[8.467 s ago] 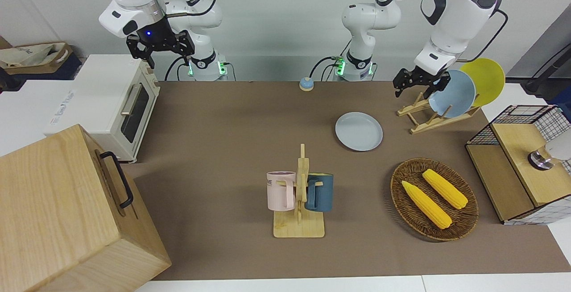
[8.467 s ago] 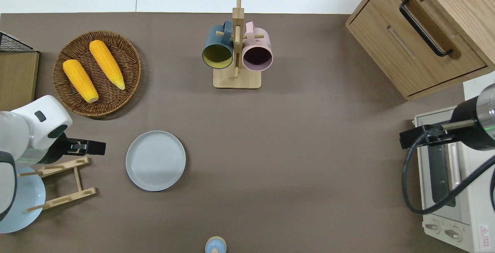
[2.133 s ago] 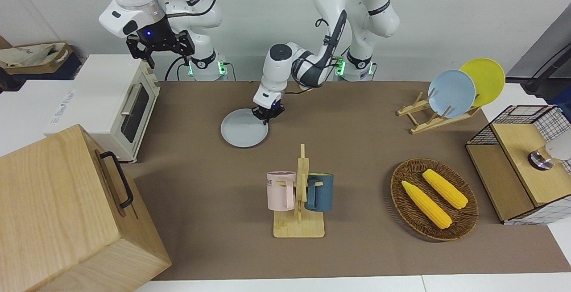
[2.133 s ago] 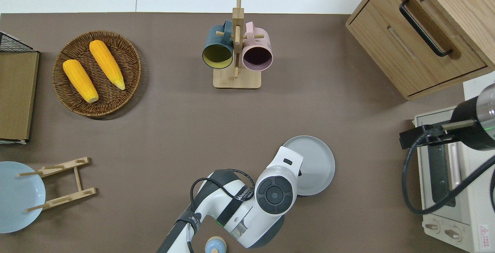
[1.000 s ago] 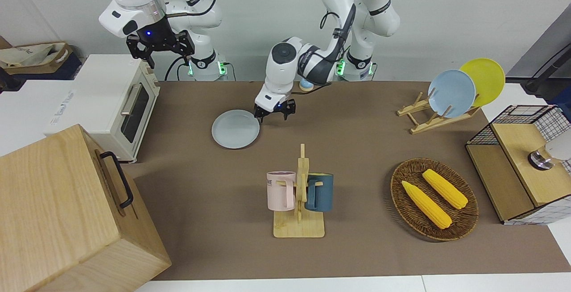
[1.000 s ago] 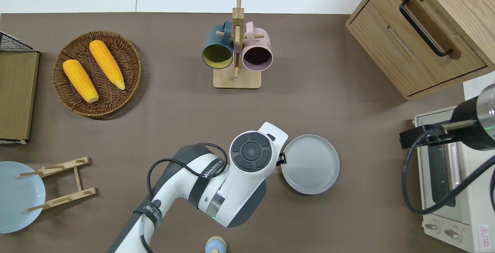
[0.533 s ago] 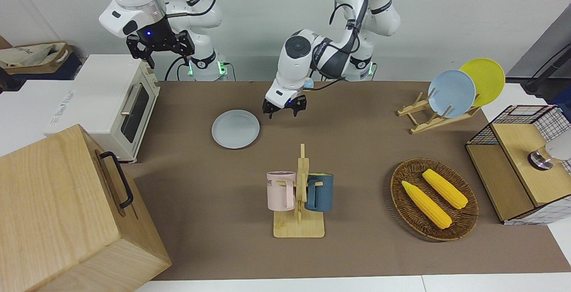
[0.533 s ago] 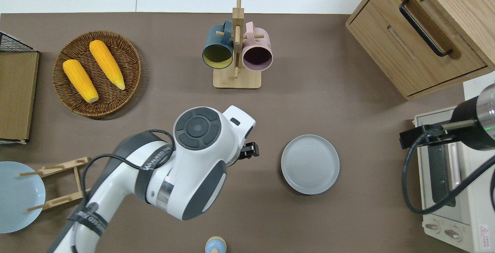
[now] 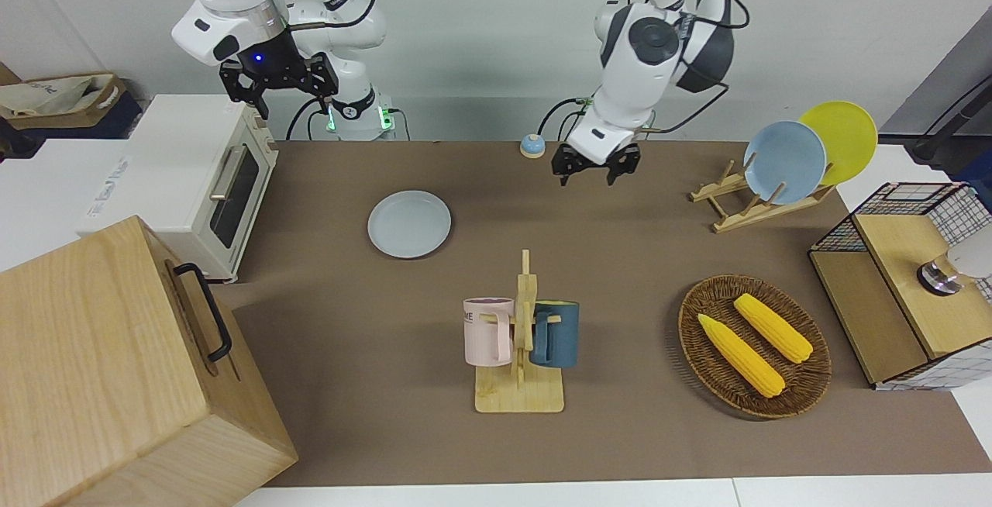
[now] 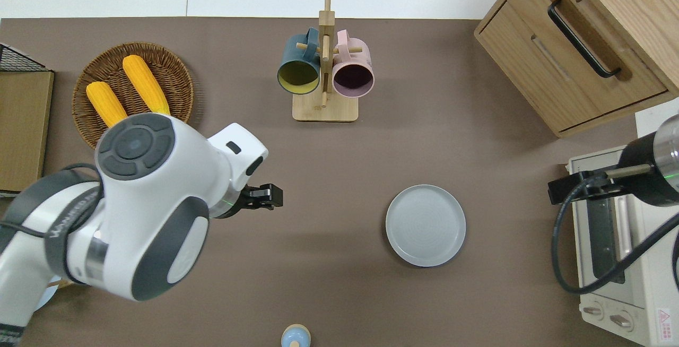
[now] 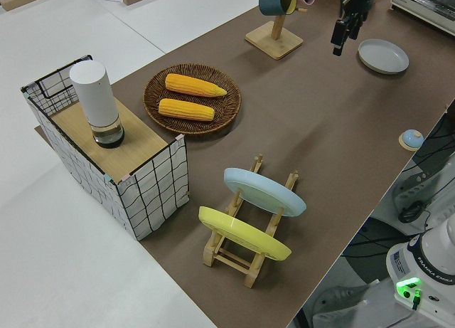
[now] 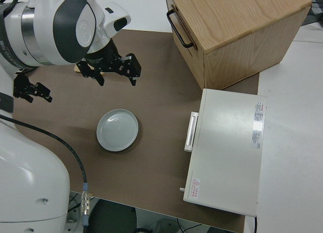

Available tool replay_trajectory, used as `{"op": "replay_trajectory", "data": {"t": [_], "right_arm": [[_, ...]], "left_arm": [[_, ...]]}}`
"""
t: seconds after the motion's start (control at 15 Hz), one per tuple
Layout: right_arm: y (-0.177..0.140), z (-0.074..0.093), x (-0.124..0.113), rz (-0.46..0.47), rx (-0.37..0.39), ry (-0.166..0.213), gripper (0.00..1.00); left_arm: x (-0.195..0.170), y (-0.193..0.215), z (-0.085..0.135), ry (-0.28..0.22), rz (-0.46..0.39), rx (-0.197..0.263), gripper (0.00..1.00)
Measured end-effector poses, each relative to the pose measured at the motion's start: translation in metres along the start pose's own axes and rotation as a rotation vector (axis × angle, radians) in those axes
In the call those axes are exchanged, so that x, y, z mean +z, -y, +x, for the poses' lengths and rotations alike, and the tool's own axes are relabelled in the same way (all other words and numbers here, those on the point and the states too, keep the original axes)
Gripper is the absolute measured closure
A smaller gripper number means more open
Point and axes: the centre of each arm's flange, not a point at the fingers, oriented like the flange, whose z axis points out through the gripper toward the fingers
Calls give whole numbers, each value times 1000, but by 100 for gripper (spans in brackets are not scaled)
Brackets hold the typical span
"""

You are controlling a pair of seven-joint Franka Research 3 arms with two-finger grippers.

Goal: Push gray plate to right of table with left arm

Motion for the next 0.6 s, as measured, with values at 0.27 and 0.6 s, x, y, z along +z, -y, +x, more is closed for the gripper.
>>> {"op": "replay_trajectory", "data": {"t": [0.27,0.6], "right_arm": [[0,0,0,0,0,0,1],[0,0,0,0,0,0,1]], "left_arm": [[-32,61,6,-29,17,40,0],[-82,119,9,-58,40,84,0]]}}
